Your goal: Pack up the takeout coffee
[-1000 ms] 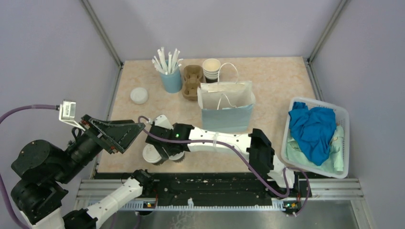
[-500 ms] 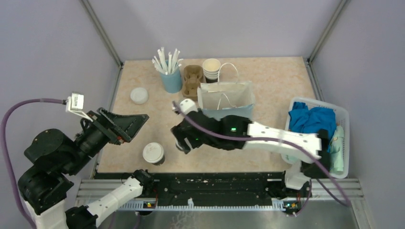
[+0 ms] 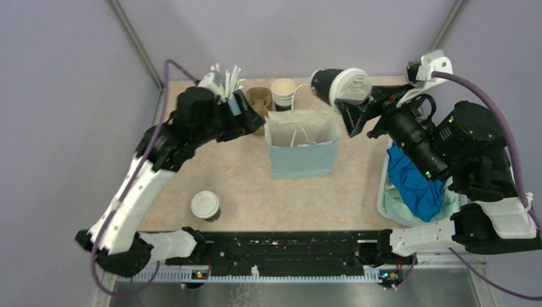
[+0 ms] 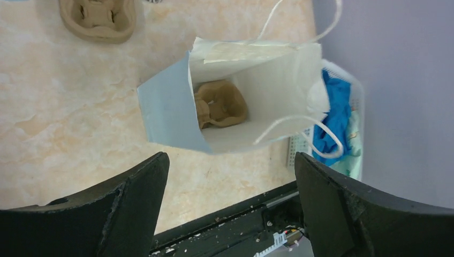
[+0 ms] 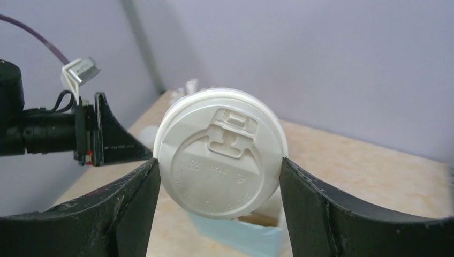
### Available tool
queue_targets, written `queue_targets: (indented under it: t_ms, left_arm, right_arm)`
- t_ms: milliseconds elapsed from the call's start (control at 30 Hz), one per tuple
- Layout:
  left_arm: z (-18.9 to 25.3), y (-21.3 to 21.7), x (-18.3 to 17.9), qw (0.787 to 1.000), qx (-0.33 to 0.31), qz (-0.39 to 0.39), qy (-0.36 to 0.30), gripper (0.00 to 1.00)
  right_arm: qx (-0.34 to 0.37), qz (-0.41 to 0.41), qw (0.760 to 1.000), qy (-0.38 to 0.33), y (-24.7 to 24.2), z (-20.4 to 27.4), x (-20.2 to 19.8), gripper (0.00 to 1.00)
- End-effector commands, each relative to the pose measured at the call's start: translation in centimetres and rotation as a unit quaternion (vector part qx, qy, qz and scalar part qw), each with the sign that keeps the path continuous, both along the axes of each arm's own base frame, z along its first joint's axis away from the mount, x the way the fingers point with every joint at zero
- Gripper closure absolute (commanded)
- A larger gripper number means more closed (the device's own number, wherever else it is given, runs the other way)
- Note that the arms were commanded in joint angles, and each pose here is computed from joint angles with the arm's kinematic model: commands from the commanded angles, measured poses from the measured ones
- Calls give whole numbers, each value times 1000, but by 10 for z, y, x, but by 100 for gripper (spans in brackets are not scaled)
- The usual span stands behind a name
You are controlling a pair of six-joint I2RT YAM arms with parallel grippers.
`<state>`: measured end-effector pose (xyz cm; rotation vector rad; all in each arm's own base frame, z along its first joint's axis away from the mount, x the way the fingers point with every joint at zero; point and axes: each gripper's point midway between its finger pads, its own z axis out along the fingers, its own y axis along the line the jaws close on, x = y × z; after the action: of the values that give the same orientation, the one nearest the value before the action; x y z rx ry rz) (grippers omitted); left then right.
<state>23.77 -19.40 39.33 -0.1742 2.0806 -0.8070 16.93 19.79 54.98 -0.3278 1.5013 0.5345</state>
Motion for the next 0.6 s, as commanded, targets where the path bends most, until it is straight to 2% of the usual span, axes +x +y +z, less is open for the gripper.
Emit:
queue_targets:
  t_ms: [0, 133, 300, 400, 567]
  left_arm:
    - [-27, -41, 37, 999, 24, -39, 26, 8]
    - [-67, -58, 55, 994, 54, -46, 77, 11]
    - [-97, -56, 71, 990, 95, -25, 98, 17]
    - [-110, -59, 75, 988, 107, -30, 103, 27]
    - [-121, -57, 81, 986, 134, -41, 89, 52]
  right_arm:
    - [-108, -168, 979, -42, -61, 0, 30, 35]
    - [-135, -185, 972, -48, -77, -8, 39, 37]
    - [-206, -144, 968, -9, -48, -51, 60, 38]
    - [-207, -100, 973, 33, -30, -73, 71, 38]
    - [-181, -27, 979, 94, -8, -90, 65, 39]
